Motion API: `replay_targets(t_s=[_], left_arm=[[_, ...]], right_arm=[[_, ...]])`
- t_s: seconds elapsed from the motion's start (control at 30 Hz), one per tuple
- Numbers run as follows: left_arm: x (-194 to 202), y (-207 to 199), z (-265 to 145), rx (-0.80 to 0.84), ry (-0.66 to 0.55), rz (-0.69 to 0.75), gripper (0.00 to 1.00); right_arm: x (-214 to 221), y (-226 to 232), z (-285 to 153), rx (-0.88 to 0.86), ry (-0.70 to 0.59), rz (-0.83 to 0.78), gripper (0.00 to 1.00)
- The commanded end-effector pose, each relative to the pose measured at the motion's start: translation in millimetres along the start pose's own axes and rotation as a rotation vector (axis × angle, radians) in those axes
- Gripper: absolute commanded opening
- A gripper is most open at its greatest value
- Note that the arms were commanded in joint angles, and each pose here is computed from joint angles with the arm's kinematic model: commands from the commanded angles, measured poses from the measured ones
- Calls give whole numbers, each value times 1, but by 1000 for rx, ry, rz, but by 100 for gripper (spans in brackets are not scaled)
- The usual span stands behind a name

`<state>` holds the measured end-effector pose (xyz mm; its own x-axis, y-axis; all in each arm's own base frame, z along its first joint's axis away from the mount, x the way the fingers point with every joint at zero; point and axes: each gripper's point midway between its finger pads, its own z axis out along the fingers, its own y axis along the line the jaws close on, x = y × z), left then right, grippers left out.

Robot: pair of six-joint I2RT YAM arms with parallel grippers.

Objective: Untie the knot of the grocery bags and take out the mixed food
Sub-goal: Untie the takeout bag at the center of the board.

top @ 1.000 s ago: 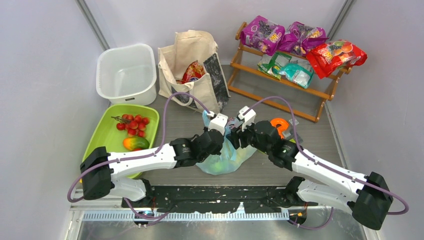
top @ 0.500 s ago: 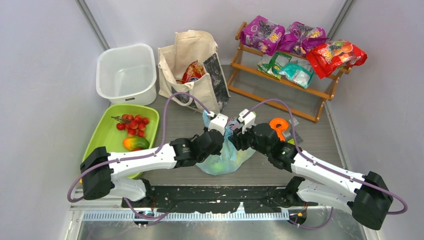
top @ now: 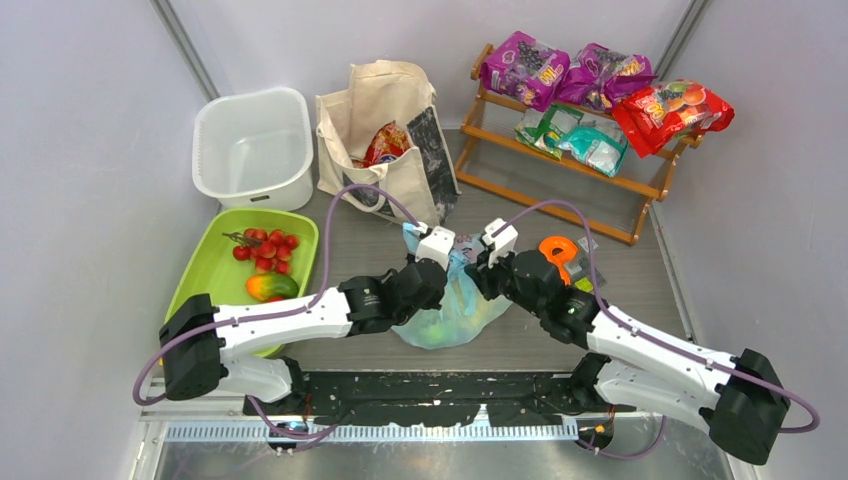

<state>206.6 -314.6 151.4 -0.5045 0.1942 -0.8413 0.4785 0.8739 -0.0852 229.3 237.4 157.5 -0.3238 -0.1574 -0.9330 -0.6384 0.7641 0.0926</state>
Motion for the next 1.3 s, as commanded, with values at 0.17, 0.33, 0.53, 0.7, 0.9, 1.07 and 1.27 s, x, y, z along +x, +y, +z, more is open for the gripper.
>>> replay_targets(t_s=[0.17,0.33,0.53,0.7,0.9,1.07,1.27], left_arm=[[-12,27,-16,-29,-70,-46,0],[-3,31,-24,19,-83,-49,0],[-22,19,-43,139,-135,50,40],[-72,10,-78,233,-288,118,55],[-107,-2,-84,262,-329,201,59],[-110,-11,-57,245,-243,218,57],[-107,-21,-38,271,-191,233,55]], right_arm=[[-23,-47,-9,205,-94,93,5],[-19,-56,-9,218,-87,125,5],[-21,-44,-6,146,-90,121,5],[-23,-38,-6,116,-98,122,5],[-22,-35,-6,96,-102,130,5],[-24,-33,-9,87,-106,136,5],[-23,-32,-12,84,-108,138,5]])
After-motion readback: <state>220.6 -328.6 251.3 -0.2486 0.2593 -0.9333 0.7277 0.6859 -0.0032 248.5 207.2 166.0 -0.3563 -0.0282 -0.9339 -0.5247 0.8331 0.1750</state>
